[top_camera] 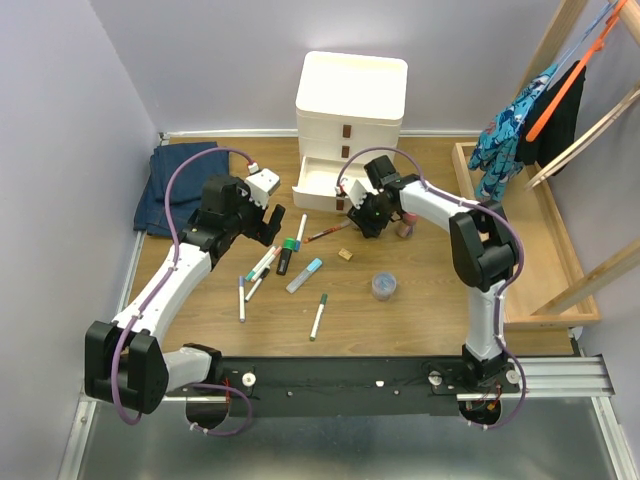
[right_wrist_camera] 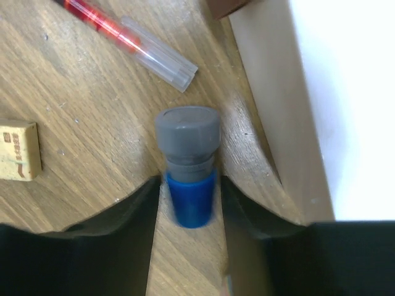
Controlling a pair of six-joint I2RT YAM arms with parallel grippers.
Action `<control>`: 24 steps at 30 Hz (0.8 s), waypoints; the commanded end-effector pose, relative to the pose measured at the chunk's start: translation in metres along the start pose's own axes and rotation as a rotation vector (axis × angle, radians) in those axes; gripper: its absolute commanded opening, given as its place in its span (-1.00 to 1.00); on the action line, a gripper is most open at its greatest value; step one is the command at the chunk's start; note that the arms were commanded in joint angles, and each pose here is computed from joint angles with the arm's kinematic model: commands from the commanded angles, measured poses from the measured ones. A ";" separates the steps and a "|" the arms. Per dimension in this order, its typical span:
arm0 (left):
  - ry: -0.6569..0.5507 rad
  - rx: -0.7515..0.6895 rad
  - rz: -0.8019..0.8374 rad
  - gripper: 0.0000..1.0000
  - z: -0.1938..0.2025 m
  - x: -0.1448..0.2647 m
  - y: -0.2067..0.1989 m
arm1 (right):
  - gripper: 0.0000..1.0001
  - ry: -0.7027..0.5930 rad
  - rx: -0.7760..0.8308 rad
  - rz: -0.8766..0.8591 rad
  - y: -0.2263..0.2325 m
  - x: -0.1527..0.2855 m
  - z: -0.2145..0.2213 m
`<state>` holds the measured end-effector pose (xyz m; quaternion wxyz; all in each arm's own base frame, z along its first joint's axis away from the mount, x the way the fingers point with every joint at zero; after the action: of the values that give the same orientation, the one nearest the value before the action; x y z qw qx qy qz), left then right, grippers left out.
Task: Sort the stationery into containers
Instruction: Pick up the stationery from the center of the board, then place the stationery in the drawer.
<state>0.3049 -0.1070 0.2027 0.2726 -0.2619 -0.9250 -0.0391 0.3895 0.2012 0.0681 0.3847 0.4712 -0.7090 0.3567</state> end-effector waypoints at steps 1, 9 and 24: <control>-0.034 0.009 -0.008 0.97 -0.005 0.001 0.001 | -0.14 -0.012 0.009 -0.049 0.015 -0.001 -0.006; -0.052 0.033 0.006 0.97 0.007 0.006 -0.001 | -0.31 -0.143 0.076 -0.064 0.053 0.066 -0.051; -0.063 0.058 0.007 0.97 0.009 0.007 -0.002 | -0.31 -0.223 0.079 0.183 -0.027 0.077 -0.129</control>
<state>0.2966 -0.1012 0.1904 0.2692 -0.2506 -0.9298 -0.0138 0.3916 0.2685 0.2257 0.2216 0.4839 -0.7733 0.3446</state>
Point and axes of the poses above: each gripper's point midway between its finger pads, its own x axis back along the fingers, its own y axis along the line the jaws close on, z = x × y, the point moved 5 cm from there along x, back along the fingers, and after that the axes turned 10 degrees about x, right-handed, at the moved point
